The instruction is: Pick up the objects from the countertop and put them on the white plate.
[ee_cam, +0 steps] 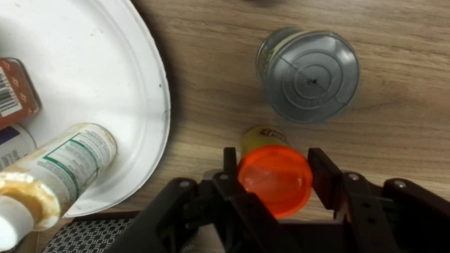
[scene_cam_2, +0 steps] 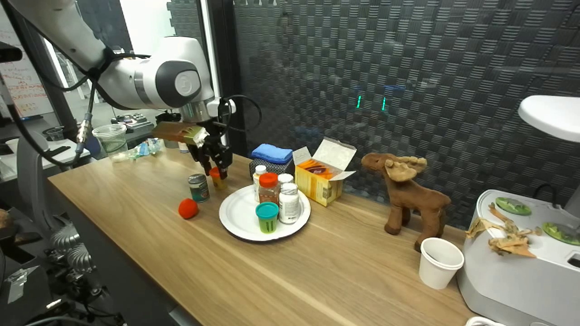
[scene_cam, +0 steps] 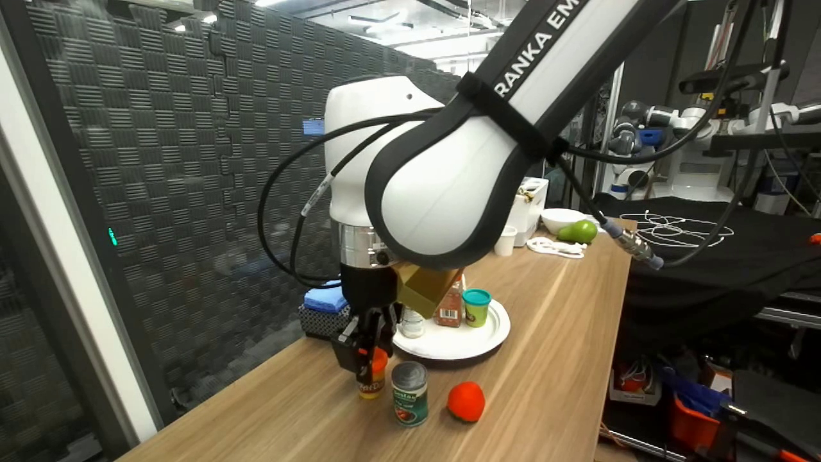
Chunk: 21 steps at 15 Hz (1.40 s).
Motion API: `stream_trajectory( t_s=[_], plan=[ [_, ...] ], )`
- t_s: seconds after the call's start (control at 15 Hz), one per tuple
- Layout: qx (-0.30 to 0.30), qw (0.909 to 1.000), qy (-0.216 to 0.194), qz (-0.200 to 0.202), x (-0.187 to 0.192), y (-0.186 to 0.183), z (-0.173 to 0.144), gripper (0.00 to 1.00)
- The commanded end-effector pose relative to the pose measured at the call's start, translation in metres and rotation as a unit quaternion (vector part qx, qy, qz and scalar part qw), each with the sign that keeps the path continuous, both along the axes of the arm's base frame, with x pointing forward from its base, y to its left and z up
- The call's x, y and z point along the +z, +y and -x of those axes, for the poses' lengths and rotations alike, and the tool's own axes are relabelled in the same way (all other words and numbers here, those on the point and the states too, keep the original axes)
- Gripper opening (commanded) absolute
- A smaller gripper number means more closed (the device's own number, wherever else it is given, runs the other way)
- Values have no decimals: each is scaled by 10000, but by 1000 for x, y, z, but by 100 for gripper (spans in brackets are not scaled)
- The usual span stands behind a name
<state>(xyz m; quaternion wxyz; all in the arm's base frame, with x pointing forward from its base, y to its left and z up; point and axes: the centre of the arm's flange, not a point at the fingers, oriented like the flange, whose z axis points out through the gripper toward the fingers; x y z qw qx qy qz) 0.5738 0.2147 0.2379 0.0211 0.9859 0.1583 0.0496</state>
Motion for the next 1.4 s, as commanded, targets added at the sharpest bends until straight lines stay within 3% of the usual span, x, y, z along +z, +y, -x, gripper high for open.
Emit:
stream_trajectory(
  t_s=[0.0,0.13,0.33,0.73,1.0,1.33],
  plan=[
    [-18,9999,-58,-107,7,5,-7,28],
    [-238,9996,-132,-101,13,2,-5,28],
    [-1028,9940,-366,-91,21,-14,1,28],
    [-2305,9697,-768,-260,30,-70,10,28],
    [-2788,9555,-918,-291,34,-99,19,28],
    [-3204,9428,-916,-56,33,-125,20,28]
  ],
)
